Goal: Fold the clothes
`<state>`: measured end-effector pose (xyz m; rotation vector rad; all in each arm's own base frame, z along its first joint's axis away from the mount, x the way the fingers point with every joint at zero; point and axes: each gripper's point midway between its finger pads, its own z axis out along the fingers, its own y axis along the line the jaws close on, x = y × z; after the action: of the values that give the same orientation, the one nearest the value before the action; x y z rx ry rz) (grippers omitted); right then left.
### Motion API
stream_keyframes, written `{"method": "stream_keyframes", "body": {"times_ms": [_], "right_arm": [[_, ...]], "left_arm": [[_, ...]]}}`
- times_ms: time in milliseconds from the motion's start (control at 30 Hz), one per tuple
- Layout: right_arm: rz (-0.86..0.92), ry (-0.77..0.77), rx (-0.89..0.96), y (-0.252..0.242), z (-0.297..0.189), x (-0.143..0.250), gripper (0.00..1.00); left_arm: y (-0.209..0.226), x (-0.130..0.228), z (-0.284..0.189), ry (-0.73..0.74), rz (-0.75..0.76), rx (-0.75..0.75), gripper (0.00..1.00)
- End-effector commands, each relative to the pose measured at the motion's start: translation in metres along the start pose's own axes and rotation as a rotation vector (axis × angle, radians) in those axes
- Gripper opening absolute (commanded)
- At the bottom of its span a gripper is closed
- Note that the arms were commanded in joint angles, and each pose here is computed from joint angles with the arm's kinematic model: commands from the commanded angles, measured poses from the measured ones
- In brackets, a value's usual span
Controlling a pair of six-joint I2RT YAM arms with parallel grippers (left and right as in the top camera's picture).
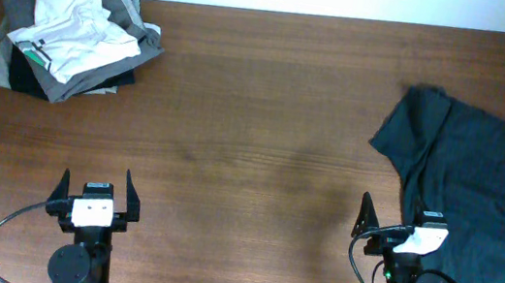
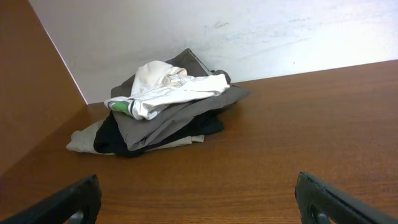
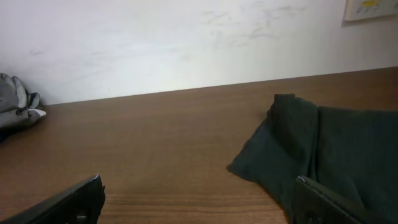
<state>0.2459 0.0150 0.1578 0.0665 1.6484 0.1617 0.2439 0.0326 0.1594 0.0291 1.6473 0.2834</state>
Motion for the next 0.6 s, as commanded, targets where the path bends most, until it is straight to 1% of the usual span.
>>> {"method": "stream_keyframes", "body": {"times_ms": [0,433,500,567], "right_arm": [[-0.008,-0.001,0.006,-0.001,0.0,0.002,0.98],[-0.008,-0.001,0.006,-0.001,0.0,0.002,0.99],[0.038,0.003,-0.044,0.008,0.0,0.002,0.99],[0.138,0.01,-0.081,0.015,-0.001,0.002,0.99]], "left_arm": [[0.0,0.001,0.0,0.0,0.015,0.002,0.99],[0.0,0.001,0.0,0.0,0.015,0.002,0.99],[0.0,0.001,0.0,0.0,0.015,0.002,0.99],[0.0,0.001,0.0,0.0,0.015,0.002,0.99]]}}
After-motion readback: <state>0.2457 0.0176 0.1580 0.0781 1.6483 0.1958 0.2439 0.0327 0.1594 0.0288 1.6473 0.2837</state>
